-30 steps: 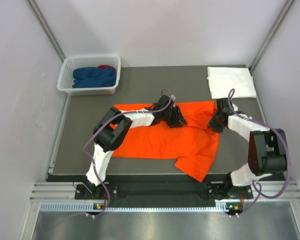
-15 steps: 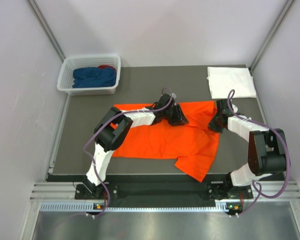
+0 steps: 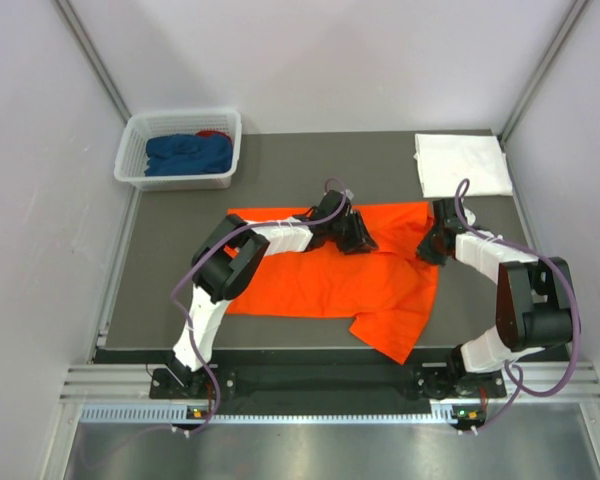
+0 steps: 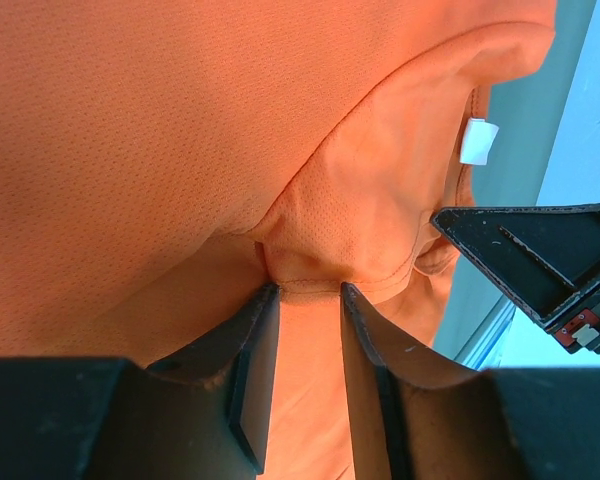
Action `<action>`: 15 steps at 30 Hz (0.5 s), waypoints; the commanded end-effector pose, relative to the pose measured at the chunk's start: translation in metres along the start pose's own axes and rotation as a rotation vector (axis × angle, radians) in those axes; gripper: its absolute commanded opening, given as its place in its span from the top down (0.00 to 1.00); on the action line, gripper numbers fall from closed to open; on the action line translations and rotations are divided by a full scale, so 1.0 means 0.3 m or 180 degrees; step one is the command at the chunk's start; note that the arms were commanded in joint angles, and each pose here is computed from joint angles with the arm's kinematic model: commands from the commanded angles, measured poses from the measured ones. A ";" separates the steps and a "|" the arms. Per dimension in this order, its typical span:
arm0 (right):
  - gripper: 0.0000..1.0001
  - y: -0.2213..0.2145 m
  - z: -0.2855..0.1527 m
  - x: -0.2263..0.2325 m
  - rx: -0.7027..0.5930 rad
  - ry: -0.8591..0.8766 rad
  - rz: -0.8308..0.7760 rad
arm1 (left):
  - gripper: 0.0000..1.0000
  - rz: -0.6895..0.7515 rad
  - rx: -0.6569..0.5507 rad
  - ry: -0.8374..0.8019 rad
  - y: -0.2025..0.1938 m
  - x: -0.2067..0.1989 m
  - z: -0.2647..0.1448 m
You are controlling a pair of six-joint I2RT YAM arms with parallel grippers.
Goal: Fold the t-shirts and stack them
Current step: Fold the tshirt
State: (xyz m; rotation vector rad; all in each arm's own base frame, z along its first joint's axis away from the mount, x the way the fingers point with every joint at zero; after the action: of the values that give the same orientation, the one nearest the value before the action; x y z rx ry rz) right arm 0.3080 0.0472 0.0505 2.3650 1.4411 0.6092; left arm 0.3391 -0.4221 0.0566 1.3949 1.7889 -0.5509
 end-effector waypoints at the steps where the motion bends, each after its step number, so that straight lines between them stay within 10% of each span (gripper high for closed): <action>1: 0.83 0.031 -0.002 0.021 -0.0115 0.0082 0.0013 | 0.63 0.0031 -0.0098 -0.0091 0.015 -0.040 0.006; 15: 0.84 0.020 0.006 0.016 -0.0093 0.0080 0.0011 | 0.59 0.0159 -0.0215 -0.0027 0.017 -0.016 -0.031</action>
State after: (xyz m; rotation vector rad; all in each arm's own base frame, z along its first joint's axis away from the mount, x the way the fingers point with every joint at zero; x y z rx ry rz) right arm 0.3087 0.0483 0.0509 2.3655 1.4441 0.6194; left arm 0.3393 -0.4204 0.0567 1.3890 1.7795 -0.5229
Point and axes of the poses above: each gripper's point midway between its finger pads, its own z axis out along the fingers, its own x axis along the line the jaws close on, y = z × x, the point moved 3 cm from there along -z, back along the fingers, and after that the axes turned 9 degrees about -z, right-handed, at the moved point
